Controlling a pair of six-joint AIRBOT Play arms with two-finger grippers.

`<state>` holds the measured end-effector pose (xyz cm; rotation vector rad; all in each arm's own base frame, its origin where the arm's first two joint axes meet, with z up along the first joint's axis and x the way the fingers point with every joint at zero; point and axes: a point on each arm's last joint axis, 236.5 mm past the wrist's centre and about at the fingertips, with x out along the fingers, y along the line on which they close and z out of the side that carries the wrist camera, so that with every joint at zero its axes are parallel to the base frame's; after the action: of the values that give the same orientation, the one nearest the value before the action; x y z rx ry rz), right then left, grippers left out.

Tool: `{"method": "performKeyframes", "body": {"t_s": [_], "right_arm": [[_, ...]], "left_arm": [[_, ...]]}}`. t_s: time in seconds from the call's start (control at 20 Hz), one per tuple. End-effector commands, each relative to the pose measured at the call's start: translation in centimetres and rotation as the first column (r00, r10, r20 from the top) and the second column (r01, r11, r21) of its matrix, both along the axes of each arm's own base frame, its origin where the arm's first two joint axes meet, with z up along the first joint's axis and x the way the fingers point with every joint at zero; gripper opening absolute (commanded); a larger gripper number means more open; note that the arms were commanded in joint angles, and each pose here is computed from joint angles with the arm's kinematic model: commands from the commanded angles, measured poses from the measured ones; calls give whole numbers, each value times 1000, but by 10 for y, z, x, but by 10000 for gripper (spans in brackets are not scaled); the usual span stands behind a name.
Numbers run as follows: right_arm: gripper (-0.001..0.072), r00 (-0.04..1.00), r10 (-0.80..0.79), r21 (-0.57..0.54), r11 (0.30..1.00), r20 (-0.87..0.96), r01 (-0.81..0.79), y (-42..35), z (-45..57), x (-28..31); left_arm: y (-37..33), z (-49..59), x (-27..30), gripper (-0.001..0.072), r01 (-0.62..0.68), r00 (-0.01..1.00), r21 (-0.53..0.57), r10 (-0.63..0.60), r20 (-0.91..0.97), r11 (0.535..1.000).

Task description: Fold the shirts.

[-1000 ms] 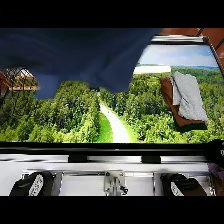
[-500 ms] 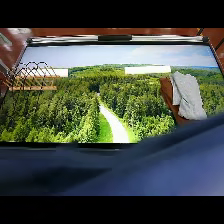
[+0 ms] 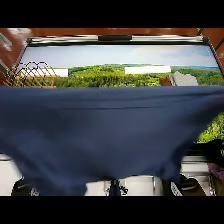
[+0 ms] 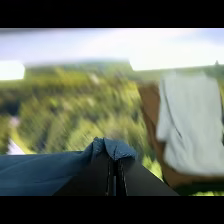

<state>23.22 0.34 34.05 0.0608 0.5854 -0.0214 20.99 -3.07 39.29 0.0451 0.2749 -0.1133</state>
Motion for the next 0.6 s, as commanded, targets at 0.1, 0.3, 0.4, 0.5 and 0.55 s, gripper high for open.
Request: {"method": "performKeyframes", "body": {"t_s": [0.1, 0.3, 0.4, 0.5, 0.55], "right_arm": [[81, 921, -46, -82, 997, -387, 16, 2, -152, 108], [81, 950, 18, -61, 997, -313, -39, 27, -231, 231], [81, 982, 44, -33, 998, -183, -51, 39, -247, 285], [81, 997, 62, 57, 997, -52, -59, 58, -253, 325], [81, 998, 62, 72, 995, -4, -62, 61, -256, 338]], "left_arm": [[3, -147, 105, 35, 62, 897, -238, -158, -413, 969], [0, -224, 222, 36, 77, 882, -257, -186, -434, 963], [0, -255, 272, 36, 56, 888, -256, -165, -428, 965], [6, -280, 313, 36, 15, 907, -253, -120, -404, 967], [8, -291, 330, 36, -3, 916, -250, -98, -389, 968]]}}
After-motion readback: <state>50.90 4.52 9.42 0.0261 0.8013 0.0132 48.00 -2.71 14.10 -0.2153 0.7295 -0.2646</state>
